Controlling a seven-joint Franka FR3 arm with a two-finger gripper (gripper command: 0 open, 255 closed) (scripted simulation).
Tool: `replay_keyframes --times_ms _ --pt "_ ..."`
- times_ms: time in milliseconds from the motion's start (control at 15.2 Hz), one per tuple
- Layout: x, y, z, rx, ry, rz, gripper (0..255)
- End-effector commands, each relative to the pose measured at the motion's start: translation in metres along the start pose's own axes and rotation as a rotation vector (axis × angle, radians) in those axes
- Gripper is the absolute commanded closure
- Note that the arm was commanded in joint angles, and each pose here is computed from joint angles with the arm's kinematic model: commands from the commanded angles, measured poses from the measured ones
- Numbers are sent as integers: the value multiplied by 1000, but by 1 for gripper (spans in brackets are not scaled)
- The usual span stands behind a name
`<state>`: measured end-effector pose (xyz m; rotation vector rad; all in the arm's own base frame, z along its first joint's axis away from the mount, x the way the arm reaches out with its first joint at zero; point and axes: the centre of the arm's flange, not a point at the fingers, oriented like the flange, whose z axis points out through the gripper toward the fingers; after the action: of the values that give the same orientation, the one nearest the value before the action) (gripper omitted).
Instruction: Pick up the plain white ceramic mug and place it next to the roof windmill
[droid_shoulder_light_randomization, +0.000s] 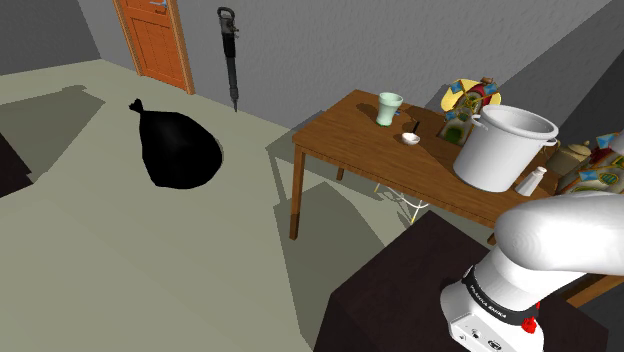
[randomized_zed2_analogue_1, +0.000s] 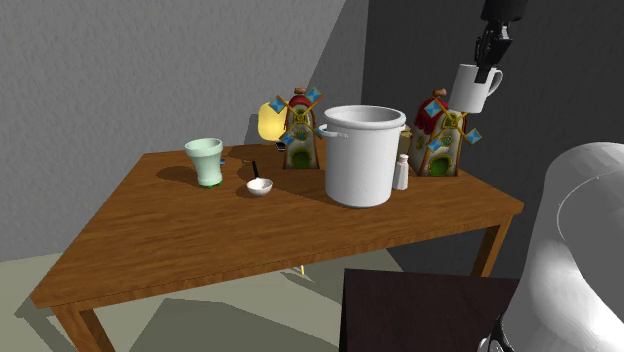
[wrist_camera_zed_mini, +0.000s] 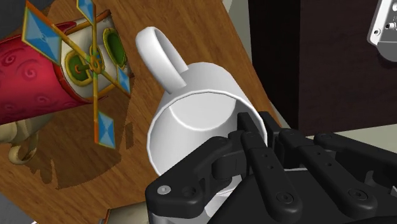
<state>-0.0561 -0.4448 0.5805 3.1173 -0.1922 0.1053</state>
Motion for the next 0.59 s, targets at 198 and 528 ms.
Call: replay_keyframes --times_ms 198,528 --pt "-1 -1 27 0 0 0 255" --pt "-3 -1 53 0 0 0 255"
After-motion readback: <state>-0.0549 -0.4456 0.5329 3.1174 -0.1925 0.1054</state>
